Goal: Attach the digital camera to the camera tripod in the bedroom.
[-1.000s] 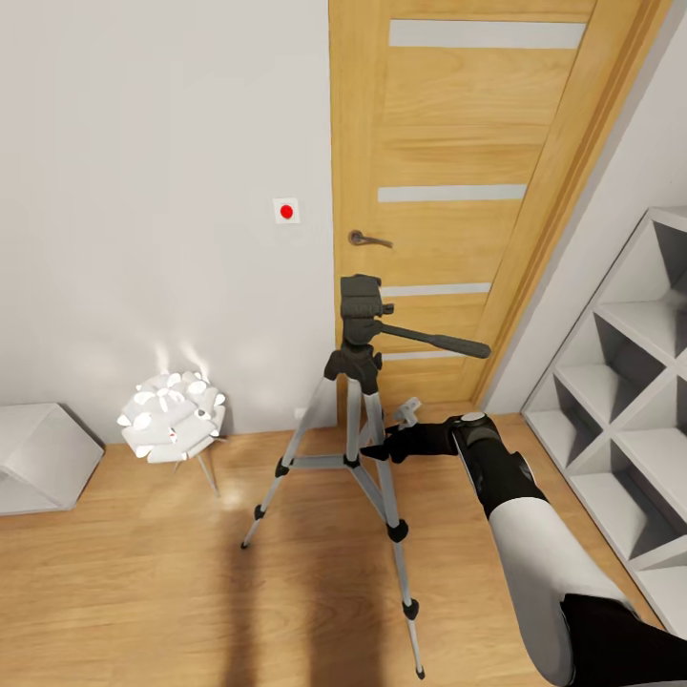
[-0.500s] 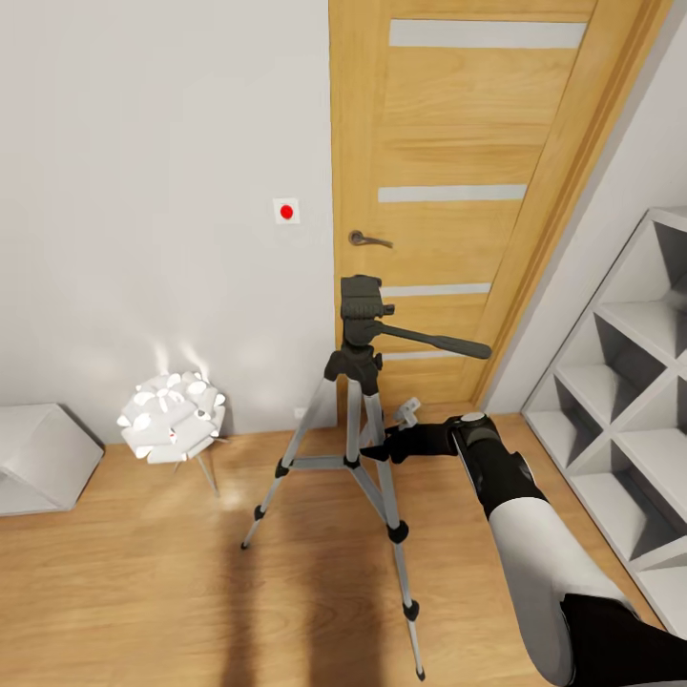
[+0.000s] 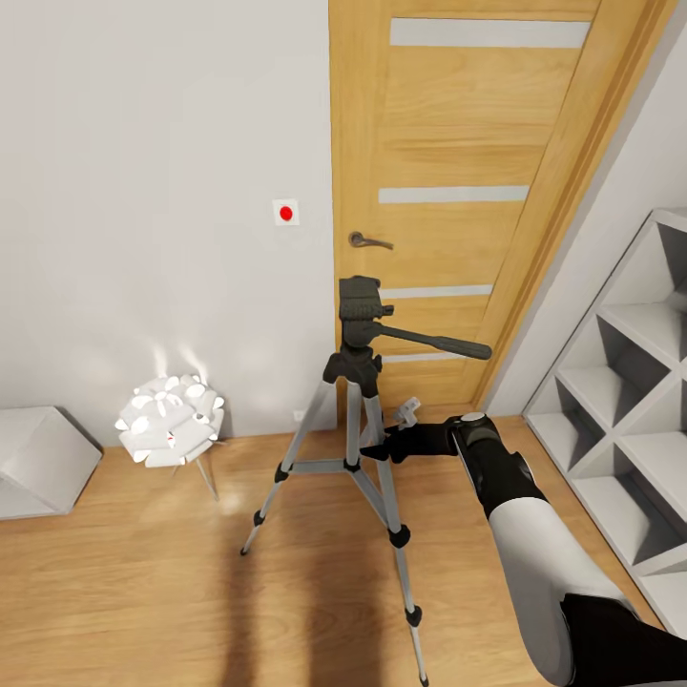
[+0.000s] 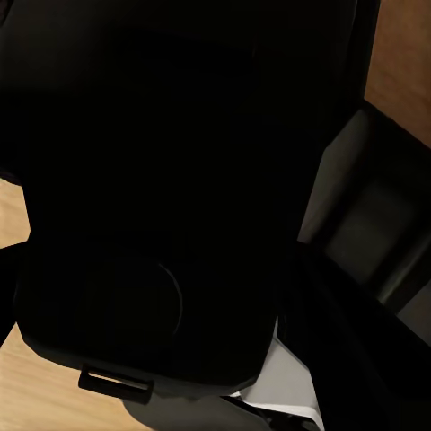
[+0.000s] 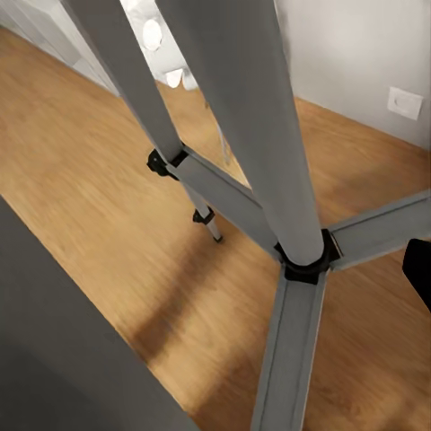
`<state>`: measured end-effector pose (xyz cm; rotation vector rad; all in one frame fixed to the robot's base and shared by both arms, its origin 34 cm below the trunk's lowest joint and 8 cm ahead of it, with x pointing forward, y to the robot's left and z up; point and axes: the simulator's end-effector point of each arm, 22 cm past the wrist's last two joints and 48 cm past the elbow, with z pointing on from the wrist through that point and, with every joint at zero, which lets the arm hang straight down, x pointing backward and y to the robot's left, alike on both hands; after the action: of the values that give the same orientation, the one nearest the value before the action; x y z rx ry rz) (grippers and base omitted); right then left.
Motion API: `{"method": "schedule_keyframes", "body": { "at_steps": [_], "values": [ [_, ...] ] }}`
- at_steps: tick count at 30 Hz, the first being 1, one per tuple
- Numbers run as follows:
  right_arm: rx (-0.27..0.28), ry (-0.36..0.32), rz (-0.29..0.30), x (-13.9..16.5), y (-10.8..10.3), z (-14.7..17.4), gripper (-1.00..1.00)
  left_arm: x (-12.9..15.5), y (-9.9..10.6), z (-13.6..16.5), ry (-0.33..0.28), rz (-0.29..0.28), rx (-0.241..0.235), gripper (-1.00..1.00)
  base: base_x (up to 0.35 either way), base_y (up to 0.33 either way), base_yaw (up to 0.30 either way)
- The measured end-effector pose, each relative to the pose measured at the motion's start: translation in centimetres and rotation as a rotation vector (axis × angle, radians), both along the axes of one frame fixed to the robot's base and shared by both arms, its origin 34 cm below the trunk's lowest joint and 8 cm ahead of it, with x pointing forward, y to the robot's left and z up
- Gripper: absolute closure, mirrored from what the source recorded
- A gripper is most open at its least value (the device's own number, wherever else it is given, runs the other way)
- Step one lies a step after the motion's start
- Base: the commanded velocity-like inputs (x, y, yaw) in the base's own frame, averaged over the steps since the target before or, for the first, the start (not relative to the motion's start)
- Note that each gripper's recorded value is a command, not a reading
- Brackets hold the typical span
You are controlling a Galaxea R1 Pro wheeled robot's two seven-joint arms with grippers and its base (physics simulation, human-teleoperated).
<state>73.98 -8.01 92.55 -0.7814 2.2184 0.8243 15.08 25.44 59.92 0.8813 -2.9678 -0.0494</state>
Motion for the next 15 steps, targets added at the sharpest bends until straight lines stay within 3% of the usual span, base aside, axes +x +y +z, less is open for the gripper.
{"method": "schedule_keyframes", "body": {
  "at_steps": [5,6,15],
  "values": [
    [0.0,0.0,0.0,0.01,-0.02,0.03,-1.0,0.0,0.01,0.0,0.0,0.0,0.0,1.0,0.001,0.0,0.0],
    [0.0,0.0,-0.001,0.02,-0.03,0.03,1.0,0.0,0.01,0.0,0.0,0.0,0.0,1.0,0.0,0.0,0.0],
    [0.003,-0.001,-0.001,0.03,-0.14,0.1,1.0,0.0,0.01,0.0,0.0,0.0,0.0,1.0,0.0,0.0,0.0]
  ]
}}
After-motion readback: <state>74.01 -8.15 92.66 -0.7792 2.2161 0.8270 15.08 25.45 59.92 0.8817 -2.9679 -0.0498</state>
